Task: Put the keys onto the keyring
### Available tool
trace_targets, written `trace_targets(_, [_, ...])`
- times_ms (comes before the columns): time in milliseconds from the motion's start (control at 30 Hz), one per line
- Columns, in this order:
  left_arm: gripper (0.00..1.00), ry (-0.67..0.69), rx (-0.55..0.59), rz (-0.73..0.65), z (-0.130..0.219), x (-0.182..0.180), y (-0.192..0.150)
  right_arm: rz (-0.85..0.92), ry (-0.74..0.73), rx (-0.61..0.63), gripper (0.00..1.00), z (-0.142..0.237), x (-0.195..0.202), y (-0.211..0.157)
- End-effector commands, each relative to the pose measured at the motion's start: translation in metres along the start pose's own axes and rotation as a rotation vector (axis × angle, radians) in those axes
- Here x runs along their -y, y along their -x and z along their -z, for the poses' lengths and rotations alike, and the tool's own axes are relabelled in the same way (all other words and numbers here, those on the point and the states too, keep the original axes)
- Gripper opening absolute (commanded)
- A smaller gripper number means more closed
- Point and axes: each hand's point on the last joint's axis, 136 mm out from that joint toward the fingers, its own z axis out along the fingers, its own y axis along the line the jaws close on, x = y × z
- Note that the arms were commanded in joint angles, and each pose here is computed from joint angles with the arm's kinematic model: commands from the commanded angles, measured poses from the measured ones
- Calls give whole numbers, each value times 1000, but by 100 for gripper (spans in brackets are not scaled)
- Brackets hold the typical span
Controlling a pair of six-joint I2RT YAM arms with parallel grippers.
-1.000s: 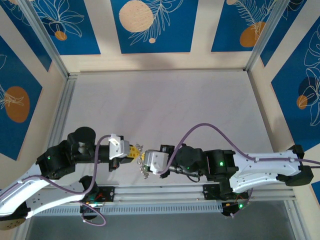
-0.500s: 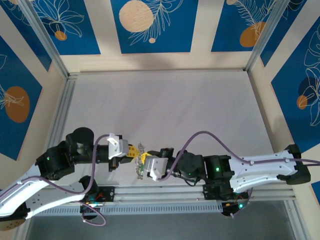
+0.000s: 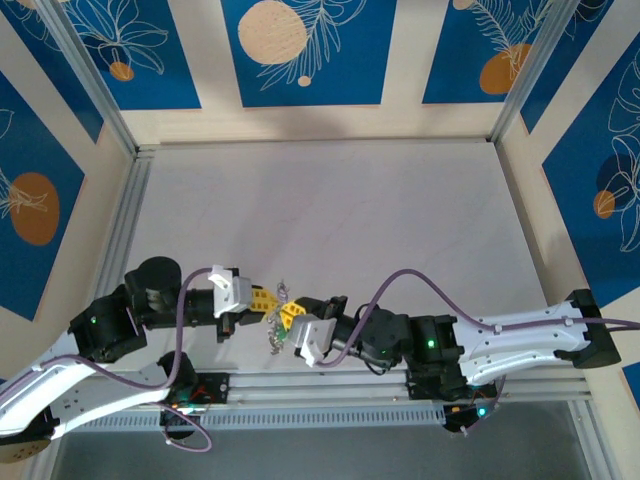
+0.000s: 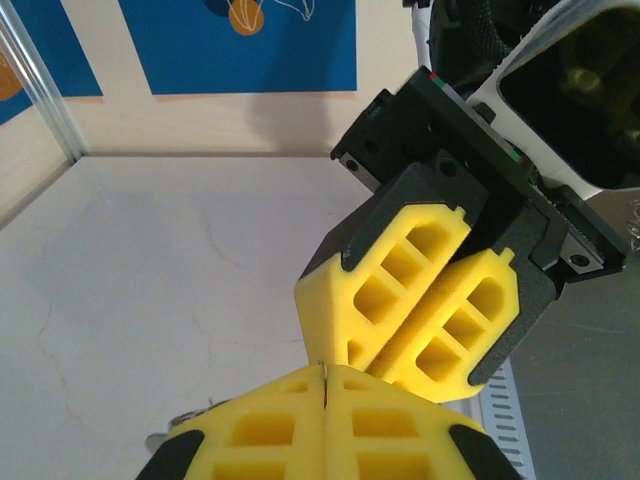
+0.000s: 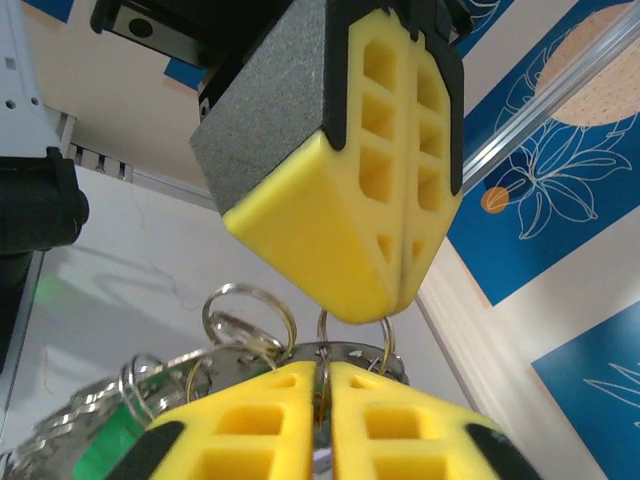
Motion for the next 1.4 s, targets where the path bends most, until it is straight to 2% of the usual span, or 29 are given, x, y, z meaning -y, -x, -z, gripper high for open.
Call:
trace_targets(0, [0,21,90,-24,6,-2,22,-45,5,32,17,9,3,6])
trace_targets(133, [0,29,92,-23,5,-4,23,-50,11,24,20,12,2,6])
trace_targets(533, [0,35,95,-20,4,-6,25,-56,24,28,19,15,-2,7])
trace_targets(667, [0,16,106,-25,4,-2,26,-194,20,61,19,30,18,9])
trace_targets(767, [0,-13,127,-42,6,4,26,-349,45,172,20,61,41,19])
trace_targets(833, [0,-27,143,-53,8,8,27,-417,78,220,24,75,48,22])
trace_targets(900, [0,-43,159,-59,9,11,29,-491,151,207,27,76,48,19])
trace_targets(1100, [0,-54,162,-54,6,11,31,-704,402,156,29,54,39,11])
trace_targets(1267, [0,-60,163,-53,6,12,31,-732,545,137,31,42,23,16])
trace_targets(1367, [0,-62,163,-54,6,13,31,-725,582,159,31,42,18,21])
